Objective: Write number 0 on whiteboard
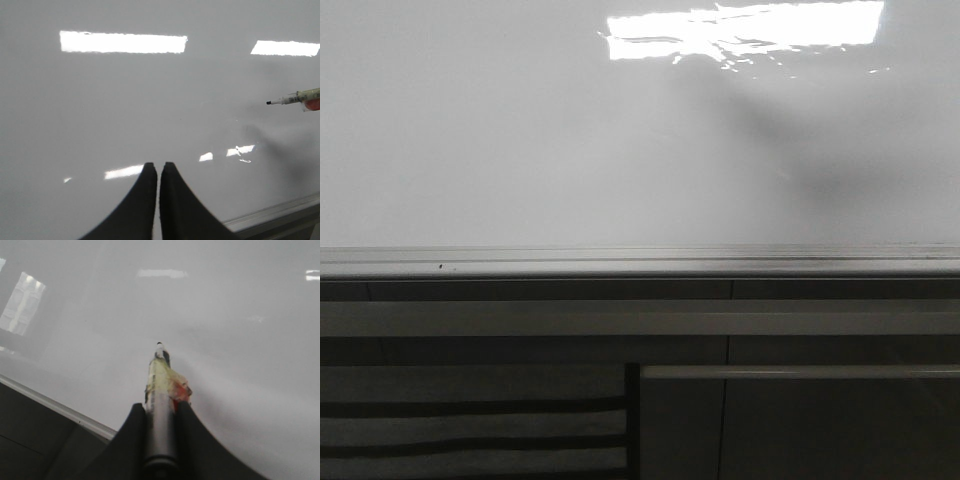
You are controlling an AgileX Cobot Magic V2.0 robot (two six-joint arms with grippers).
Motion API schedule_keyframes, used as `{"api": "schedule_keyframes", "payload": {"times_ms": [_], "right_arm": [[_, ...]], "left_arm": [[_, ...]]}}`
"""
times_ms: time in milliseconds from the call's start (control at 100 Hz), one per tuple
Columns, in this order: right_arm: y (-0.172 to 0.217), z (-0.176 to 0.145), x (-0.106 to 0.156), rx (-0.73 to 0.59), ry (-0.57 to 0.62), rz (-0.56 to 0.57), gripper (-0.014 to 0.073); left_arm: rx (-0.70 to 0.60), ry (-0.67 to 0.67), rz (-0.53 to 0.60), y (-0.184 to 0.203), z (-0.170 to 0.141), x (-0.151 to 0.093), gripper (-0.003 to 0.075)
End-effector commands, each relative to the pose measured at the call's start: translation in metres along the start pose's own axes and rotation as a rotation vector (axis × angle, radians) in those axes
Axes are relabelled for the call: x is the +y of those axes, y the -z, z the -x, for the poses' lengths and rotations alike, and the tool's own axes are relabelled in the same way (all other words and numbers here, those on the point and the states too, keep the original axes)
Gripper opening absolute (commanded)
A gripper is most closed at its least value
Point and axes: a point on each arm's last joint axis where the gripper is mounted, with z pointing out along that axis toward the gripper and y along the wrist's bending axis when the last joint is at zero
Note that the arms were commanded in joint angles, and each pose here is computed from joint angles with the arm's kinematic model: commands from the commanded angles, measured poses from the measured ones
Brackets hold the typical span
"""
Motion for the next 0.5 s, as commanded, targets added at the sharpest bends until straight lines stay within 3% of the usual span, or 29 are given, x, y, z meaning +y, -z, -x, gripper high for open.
{"api": "schedule_keyframes", "payload": {"times_ms": [0, 210, 490], "right_arm": [[0.006, 0.013, 0.011, -0.078, 0.025, 0.036, -0.0047], [-0.011, 0.006, 0.037, -0.044, 0.096, 0.129, -0.0047], [-0.024, 0.012, 0.034, -0.129, 0.087, 0.090, -0.0047]], "left_arm": [[-0.045, -0.013, -0.039, 0.000, 0.011, -0.004, -0.0020], [-0.049, -0.013, -0.048, 0.000, 0.011, -0.005, -0.0020], [-0.051, -0.013, -0.054, 0.000, 0.012, -0.006, -0.0020]]}}
